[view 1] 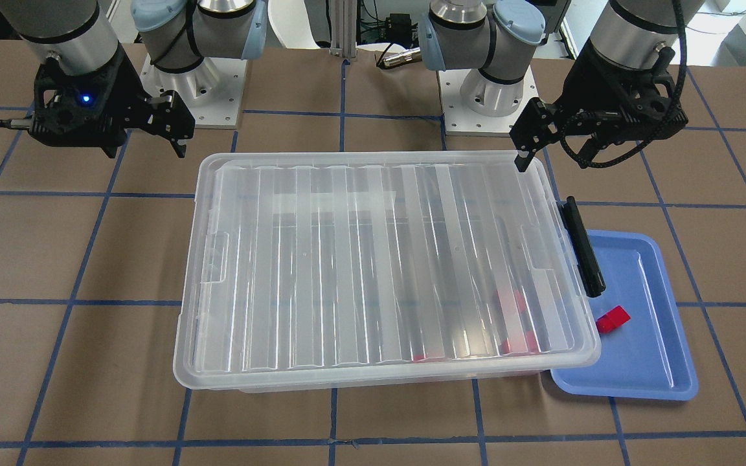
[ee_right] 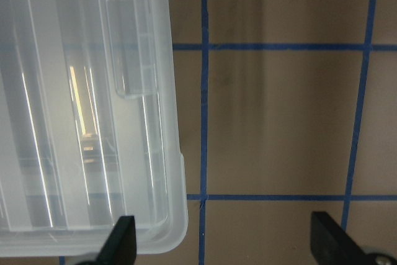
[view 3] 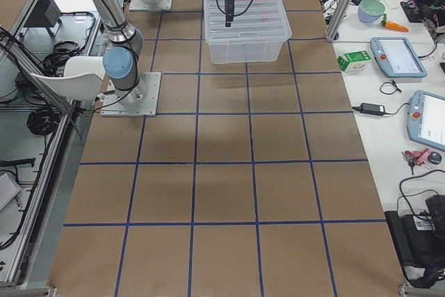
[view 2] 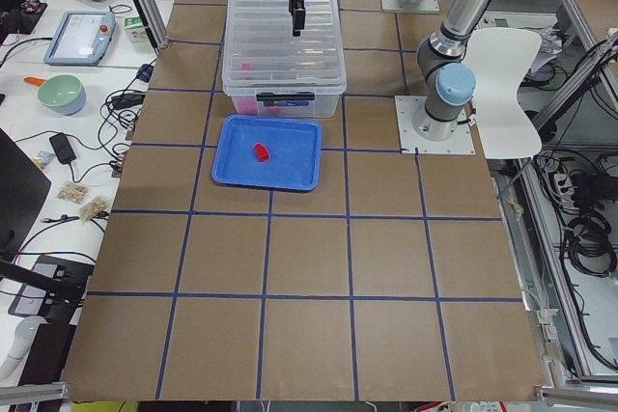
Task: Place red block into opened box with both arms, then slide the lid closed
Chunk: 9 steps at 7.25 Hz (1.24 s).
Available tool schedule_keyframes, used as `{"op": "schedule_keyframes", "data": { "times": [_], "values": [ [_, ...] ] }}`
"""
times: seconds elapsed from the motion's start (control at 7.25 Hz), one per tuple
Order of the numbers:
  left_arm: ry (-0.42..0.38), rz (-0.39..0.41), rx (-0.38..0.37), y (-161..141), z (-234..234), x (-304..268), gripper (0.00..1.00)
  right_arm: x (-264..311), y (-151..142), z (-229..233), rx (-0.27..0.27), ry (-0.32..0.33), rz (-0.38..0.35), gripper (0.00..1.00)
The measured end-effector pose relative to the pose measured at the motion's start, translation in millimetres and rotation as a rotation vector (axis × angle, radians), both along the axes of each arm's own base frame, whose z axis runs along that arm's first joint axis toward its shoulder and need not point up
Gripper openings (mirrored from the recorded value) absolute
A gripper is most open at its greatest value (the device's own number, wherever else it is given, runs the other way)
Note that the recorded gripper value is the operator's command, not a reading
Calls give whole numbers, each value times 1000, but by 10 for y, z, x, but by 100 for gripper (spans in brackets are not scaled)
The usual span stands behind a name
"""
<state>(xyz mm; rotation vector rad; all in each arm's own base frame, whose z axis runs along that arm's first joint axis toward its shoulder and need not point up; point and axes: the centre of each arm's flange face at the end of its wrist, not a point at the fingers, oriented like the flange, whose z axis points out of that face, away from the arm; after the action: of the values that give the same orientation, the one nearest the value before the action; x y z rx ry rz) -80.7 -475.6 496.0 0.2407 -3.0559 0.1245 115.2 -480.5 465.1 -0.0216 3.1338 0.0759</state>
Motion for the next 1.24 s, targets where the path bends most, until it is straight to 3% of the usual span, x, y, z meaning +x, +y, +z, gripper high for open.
{"op": "schedule_keyframes", "data": {
  "times": [0.28,0.97,1.24],
  "values": [
    [0,-3,1,6,1,-3,100,-4,-380,-303,-46,1,0,100],
    [1,-17,18,-64,-84,11,100,51,-725,-753,-41,-8,22,100],
    [-4,-106,34,-156,-192,100,100,59,-807,-905,-24,-10,29,100]
  ]
}}
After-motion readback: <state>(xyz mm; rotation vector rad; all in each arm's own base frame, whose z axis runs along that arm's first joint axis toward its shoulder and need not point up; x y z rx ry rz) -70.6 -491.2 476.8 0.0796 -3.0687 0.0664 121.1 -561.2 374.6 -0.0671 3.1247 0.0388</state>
